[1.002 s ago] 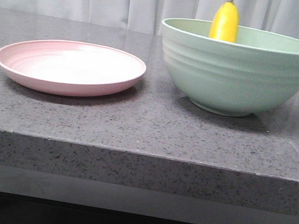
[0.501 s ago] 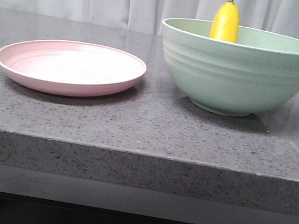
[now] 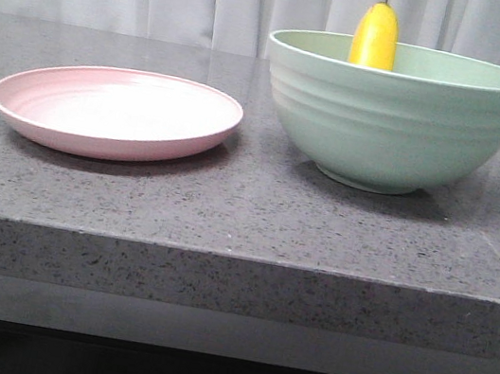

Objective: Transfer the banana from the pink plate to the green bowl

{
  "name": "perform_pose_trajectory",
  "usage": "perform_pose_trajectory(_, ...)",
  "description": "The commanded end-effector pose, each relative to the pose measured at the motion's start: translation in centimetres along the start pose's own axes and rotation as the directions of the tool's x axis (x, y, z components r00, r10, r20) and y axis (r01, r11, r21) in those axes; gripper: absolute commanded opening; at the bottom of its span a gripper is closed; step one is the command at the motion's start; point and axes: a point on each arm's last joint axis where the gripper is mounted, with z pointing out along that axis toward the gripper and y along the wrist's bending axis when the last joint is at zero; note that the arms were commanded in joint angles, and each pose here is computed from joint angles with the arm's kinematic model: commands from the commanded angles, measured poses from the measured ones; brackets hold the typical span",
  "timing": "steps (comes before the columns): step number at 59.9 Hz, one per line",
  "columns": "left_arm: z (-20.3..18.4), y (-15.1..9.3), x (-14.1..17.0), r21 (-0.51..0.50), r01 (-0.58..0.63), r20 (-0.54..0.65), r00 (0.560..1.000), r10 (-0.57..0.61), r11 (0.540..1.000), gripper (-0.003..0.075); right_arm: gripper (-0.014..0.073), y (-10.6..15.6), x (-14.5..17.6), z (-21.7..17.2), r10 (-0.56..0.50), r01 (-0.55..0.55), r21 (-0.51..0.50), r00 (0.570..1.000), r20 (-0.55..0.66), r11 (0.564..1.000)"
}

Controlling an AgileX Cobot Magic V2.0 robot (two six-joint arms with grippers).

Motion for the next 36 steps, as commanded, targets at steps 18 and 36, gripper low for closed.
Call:
perform_pose_trajectory(18, -0.1, 0.1, -0.7, -0.004, 0.019, 0.097, 0.995, -0.019, 1.000, -0.0020, -0.0107, -1.7, 2.5, 0.2, 0.057, -0.081, 0.177, 0.989, 0.135, 0.981)
perform_pose_trajectory(36, -0.1, 0.1, -0.7, -0.004, 0.019, 0.097, 0.995, -0.019, 1.000, -0.0020, -0.0107, -2.4, 7.8, -1.2, 0.114, -0.130, 0.315, 0.991, 0.071, 0.940)
